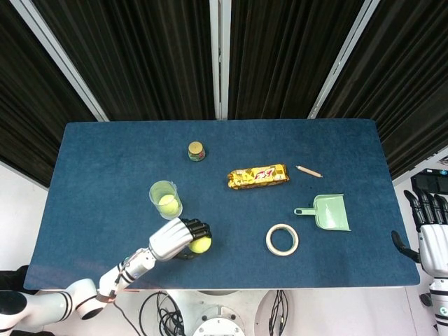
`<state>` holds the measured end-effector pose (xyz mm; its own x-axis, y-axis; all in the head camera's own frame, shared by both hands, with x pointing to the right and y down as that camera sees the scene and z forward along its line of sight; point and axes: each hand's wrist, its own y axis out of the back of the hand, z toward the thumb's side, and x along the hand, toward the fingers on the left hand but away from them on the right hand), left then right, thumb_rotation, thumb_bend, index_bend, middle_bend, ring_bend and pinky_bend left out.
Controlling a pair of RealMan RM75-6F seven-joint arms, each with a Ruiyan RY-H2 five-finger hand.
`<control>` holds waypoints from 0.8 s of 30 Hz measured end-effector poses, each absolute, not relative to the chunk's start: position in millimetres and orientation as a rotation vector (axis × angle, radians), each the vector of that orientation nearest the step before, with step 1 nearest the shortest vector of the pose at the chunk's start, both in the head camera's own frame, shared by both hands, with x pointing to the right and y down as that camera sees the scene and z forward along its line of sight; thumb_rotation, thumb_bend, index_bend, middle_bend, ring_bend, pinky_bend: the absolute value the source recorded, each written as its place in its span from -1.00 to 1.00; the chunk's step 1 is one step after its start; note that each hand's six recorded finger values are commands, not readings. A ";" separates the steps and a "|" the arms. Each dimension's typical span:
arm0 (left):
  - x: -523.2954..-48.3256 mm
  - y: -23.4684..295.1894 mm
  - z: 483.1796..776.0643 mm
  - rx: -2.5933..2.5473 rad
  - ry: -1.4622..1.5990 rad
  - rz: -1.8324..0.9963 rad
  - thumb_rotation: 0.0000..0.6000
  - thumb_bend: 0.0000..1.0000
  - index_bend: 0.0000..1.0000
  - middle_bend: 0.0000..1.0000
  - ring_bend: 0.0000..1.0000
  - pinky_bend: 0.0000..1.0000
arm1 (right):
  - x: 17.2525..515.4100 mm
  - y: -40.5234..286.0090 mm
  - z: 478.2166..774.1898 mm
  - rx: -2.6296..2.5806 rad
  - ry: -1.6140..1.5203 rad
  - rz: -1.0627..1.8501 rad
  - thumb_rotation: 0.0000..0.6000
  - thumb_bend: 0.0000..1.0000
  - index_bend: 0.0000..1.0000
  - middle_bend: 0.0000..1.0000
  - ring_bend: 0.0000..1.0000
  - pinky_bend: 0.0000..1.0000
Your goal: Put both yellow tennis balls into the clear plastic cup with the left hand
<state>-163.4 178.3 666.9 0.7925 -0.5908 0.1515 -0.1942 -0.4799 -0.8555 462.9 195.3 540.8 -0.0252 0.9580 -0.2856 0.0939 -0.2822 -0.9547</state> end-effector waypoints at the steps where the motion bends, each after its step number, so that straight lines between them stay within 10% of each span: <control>1: -165.9 171.2 655.3 -2.026 0.612 -0.524 1.00 -0.50 0.13 0.11 0.06 0.52 | 462.8 195.3 541.1 -1.471 -1.155 1.406 1.00 -0.45 -1.00 -1.00 -1.00 -1.00; 10: -195.0 113.7 597.1 -1.798 0.828 -0.541 1.00 -0.50 0.13 0.11 0.07 0.52 | 460.0 195.3 540.5 -1.476 -1.149 1.397 1.00 -0.46 -1.00 -1.00 -1.00 -1.00; 24: -224.8 94.9 618.4 -1.758 0.821 -0.717 1.00 -0.51 0.04 0.05 0.02 0.48 | 458.8 195.2 540.6 -1.478 -1.138 1.401 1.00 -0.45 -1.00 -1.00 -1.00 -1.00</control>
<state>-224.8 94.9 618.4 0.5897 -0.8031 0.0859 -0.1940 -0.2441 -0.9501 458.8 195.2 540.6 -0.0119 0.9568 -0.2906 0.0879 -0.2885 -0.9534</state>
